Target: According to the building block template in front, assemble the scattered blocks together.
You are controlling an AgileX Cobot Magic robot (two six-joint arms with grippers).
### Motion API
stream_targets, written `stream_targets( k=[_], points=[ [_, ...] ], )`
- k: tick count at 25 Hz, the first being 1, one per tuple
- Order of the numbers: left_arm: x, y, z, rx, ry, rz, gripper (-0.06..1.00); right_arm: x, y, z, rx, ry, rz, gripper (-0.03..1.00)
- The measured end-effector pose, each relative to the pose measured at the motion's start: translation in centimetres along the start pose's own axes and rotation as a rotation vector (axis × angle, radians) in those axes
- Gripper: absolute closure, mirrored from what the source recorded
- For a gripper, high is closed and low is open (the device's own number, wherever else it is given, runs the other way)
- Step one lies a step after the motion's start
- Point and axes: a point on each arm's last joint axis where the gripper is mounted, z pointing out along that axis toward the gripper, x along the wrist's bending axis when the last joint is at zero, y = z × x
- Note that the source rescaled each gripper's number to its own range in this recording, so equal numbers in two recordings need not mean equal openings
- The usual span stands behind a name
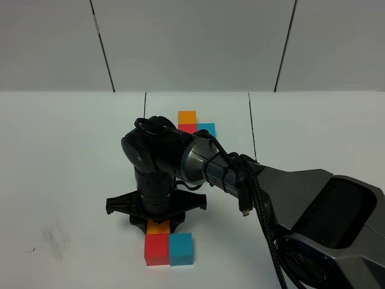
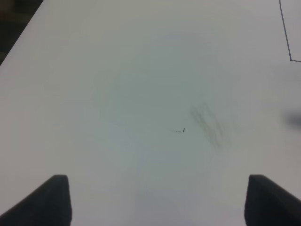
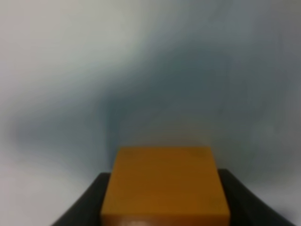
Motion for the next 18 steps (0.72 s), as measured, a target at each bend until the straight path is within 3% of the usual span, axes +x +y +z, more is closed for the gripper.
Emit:
stream_targets(
  k=[12,18],
  points=[
    [0.00,0.00,0.00,0.000,0.000,0.000,-0.06,0.00,-0.02,0.00,0.003,0.000,-0.004,0.93],
    [0.00,0.00,0.00,0.000,0.000,0.000,-0.06,0.26,-0.08,-0.01,0.009,0.028,-0.015,0.73]
  ],
)
